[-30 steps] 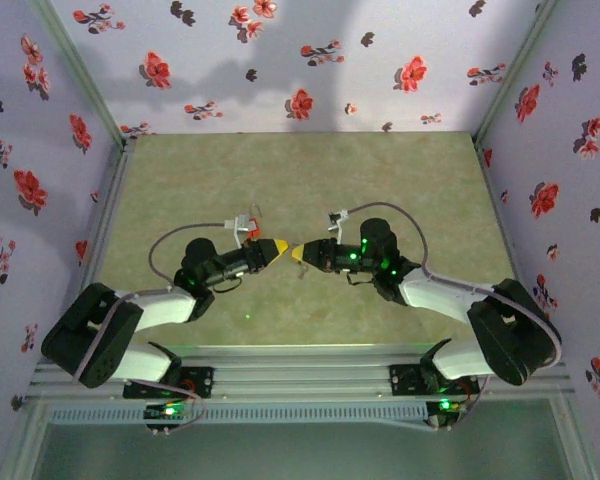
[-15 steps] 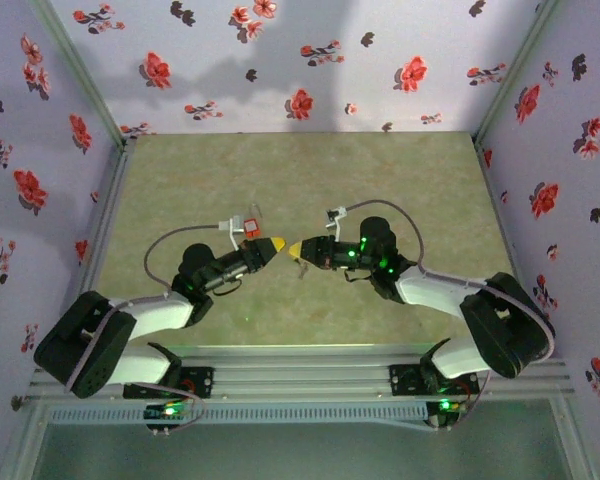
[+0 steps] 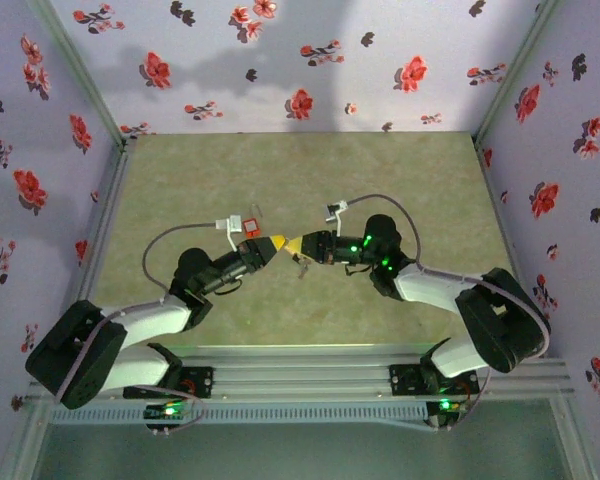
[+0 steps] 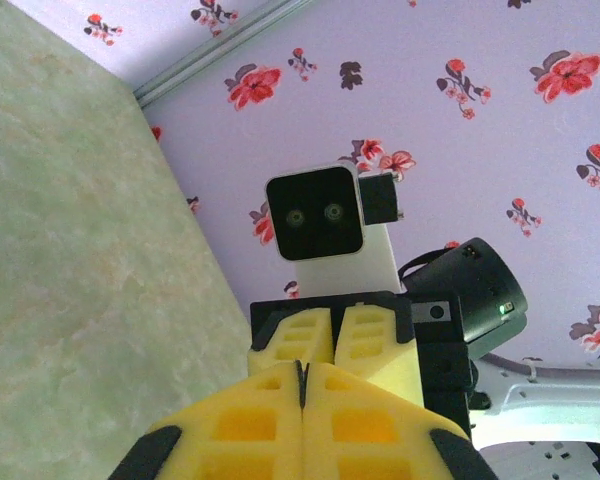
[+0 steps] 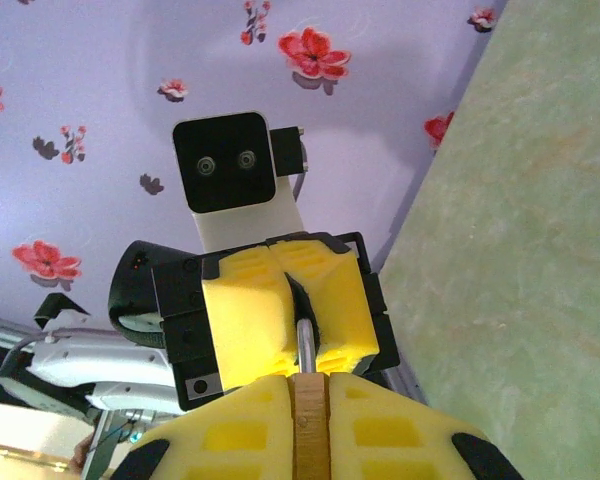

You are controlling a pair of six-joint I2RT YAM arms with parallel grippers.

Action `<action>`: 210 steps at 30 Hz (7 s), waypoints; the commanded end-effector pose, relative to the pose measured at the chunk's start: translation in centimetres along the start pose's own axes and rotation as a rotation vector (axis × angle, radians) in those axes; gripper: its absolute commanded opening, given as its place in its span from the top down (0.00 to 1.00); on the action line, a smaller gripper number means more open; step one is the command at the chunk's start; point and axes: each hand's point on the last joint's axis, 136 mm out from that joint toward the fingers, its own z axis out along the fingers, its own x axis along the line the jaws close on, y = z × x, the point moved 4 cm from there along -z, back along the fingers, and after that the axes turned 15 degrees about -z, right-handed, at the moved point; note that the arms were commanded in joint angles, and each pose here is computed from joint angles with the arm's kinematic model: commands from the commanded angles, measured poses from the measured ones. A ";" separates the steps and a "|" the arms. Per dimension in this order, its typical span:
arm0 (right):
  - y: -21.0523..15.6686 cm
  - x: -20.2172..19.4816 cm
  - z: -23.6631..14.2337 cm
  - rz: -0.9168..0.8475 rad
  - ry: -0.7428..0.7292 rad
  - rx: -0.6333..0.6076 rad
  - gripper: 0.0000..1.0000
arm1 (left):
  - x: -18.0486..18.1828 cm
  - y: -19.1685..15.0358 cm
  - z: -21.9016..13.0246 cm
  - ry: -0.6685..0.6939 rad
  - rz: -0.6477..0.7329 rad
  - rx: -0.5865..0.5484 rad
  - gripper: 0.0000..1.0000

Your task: Lock with the key

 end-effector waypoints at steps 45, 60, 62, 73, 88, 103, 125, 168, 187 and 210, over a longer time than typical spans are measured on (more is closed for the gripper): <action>-0.4 -0.3 -0.5 -0.134 -0.210 0.033 0.55 | -0.6 -2.9 1.3 -0.009 -0.092 0.132 1.00; -0.7 0.1 -3.9 -0.132 -0.294 -0.035 0.45 | 1.4 -0.7 1.9 0.031 -0.154 0.036 1.00; -1.2 0.1 -4.2 -0.125 -0.298 -0.032 0.46 | 1.9 -0.4 1.9 0.045 -0.169 0.018 1.00; -3.2 -0.2 -5.1 -0.090 -0.288 -0.024 0.56 | 2.3 0.5 2.8 0.042 -0.207 -0.002 1.00; -3.0 -1.1 -4.5 -0.087 -0.292 -0.037 0.64 | 2.4 0.5 2.8 0.032 -0.262 -0.008 1.00; -2.2 -1.2 -4.2 -0.107 -0.293 -0.054 0.72 | 2.7 0.2 2.4 0.038 -0.288 -0.006 1.00; -1.5 -0.9 -3.5 -0.109 -0.266 -0.072 0.82 | 3.1 -0.1 2.3 0.048 -0.286 -0.001 1.00; -4.4 -2.1 -4.7 -0.044 -0.301 -0.072 1.00 | 2.9 1.3 2.1 0.039 -0.278 -0.091 1.00; -5.5 -1.3 -6.1 -0.076 -0.352 -0.041 1.00 | 3.8 1.6 3.0 0.058 -0.300 -0.080 1.00; -1.5 1.3 -14.7 -0.260 -0.850 -0.133 1.00 | 11.7 3.9 11.1 0.335 -0.380 0.150 1.00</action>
